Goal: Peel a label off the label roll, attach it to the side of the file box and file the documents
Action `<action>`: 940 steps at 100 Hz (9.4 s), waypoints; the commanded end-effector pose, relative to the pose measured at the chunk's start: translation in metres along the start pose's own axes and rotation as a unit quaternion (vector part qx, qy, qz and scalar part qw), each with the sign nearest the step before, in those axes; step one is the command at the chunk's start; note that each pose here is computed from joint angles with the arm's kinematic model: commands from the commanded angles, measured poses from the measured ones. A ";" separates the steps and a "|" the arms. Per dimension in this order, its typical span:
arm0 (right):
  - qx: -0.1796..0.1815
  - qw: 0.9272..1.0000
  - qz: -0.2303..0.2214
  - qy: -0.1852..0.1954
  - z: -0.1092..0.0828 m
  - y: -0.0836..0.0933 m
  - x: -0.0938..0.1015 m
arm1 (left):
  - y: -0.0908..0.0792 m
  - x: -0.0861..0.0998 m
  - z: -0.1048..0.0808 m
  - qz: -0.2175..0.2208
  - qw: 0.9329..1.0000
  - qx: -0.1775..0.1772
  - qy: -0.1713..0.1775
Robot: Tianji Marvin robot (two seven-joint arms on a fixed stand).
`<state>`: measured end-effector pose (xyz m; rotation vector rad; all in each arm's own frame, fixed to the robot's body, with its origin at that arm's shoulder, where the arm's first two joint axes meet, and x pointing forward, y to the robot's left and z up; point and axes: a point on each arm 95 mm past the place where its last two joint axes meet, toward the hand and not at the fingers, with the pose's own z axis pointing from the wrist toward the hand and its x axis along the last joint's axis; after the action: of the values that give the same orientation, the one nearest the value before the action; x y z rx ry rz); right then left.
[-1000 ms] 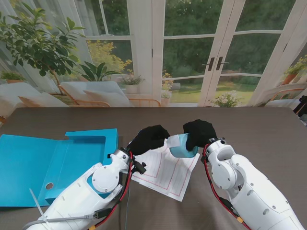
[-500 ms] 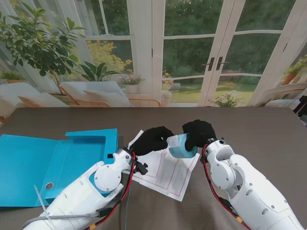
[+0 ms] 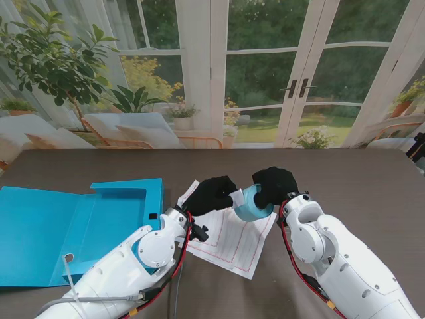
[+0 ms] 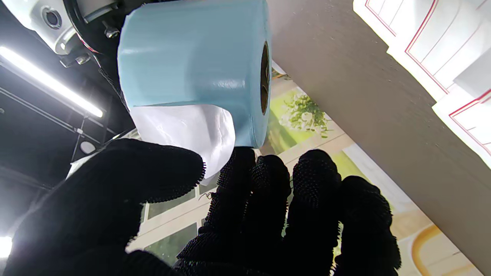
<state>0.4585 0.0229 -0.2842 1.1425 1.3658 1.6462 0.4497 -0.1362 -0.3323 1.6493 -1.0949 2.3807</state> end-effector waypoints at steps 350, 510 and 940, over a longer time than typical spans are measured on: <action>0.090 0.980 -0.146 -0.097 0.013 -0.014 -0.106 | -0.031 -0.005 -0.047 0.012 0.996 0.069 -0.050; 0.235 0.930 -0.244 -0.141 0.016 -0.028 -0.139 | -0.033 -0.006 -0.064 0.026 0.995 0.072 -0.064; 0.088 0.977 0.190 -0.033 -0.036 0.001 0.099 | -0.024 0.026 -0.036 0.035 0.993 0.093 -0.068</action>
<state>0.3924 0.1015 -0.2548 1.5941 1.2959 1.7852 0.4174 -0.1038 -0.3159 1.9339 -1.0045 2.4985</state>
